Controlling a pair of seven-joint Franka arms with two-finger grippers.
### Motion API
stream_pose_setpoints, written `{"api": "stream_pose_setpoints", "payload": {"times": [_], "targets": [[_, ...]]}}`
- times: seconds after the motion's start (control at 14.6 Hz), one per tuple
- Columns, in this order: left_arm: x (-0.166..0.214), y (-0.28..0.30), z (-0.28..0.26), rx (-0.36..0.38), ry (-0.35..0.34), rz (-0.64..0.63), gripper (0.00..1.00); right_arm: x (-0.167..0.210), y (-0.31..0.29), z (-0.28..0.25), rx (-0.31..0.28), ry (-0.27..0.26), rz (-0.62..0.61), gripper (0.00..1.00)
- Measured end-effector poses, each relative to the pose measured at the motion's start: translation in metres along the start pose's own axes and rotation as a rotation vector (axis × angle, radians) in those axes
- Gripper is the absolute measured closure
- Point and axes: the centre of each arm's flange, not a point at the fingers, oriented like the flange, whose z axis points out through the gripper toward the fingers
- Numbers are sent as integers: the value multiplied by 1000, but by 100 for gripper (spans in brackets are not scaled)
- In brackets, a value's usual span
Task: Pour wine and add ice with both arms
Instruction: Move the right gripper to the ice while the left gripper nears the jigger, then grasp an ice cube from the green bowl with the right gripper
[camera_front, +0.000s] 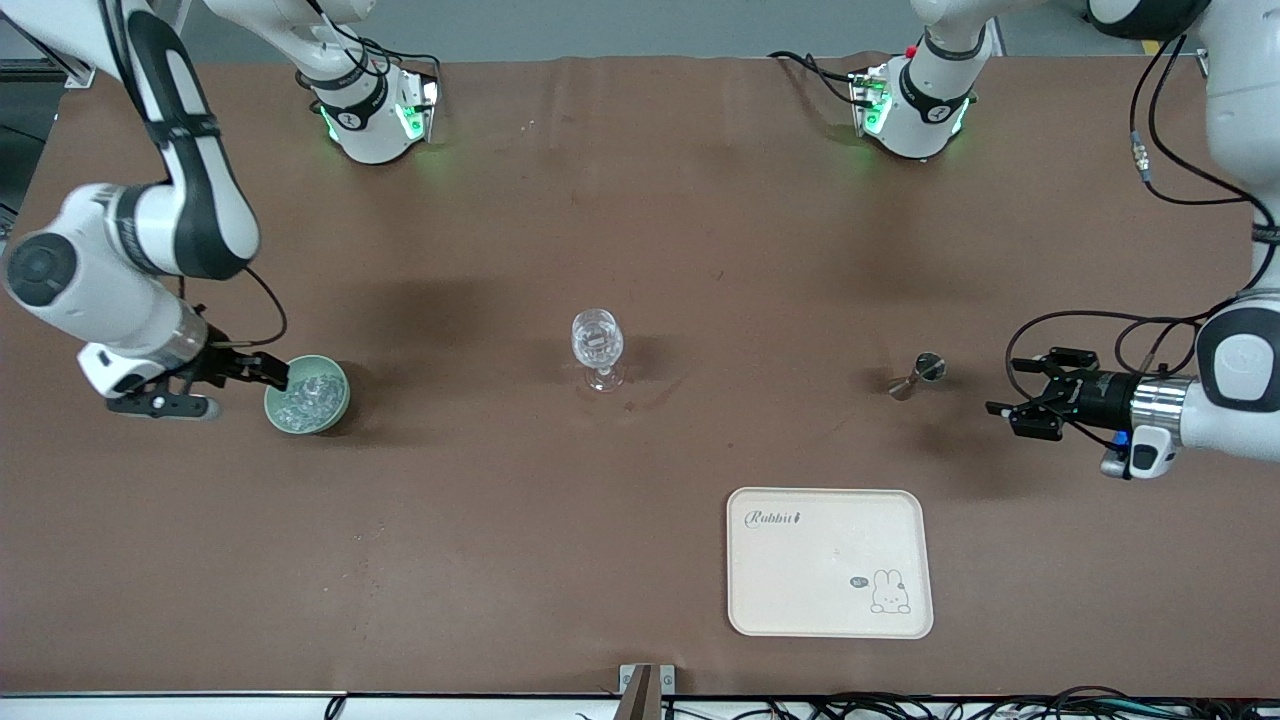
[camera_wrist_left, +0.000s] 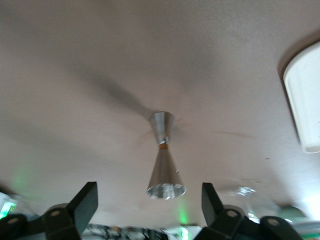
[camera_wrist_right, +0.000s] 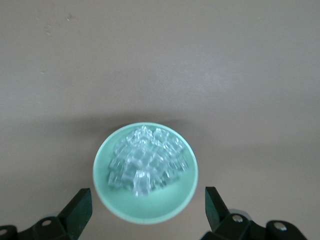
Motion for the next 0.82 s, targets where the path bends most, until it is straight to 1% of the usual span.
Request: {"api": "stream_pose_setpoints", "payload": {"times": [0.14, 0.34, 0.41, 0.48, 0.55, 0.62, 0.68, 0.75, 0.82], "targets": [[24, -7, 19, -44, -50, -37, 14, -9, -5, 35, 2, 23, -8, 0], [40, -9, 47, -88, -129, -73, 18, -16, -6, 68, 1, 4, -11, 2], [42, -10, 55, -93, -149, -81, 21, -17, -6, 74, 1, -7, -11, 2], [44, -11, 63, -93, -165, -89, 21, -19, -7, 77, 1, -21, -12, 6], [45, -12, 70, -93, -181, -96, 25, -21, -8, 79, 1, -40, -14, 11], [44, -13, 76, -95, -195, -100, 26, -22, -9, 80, 2, -52, -16, 11], [43, -12, 81, -99, -209, -104, 30, -23, -10, 80, 2, -59, -17, 18], [42, -12, 86, -102, -223, -107, 30, -24, -10, 81, 2, -63, -18, 25], [41, -12, 91, -103, -235, -111, 31, -24, -10, 81, 2, -66, -18, 25]]}}
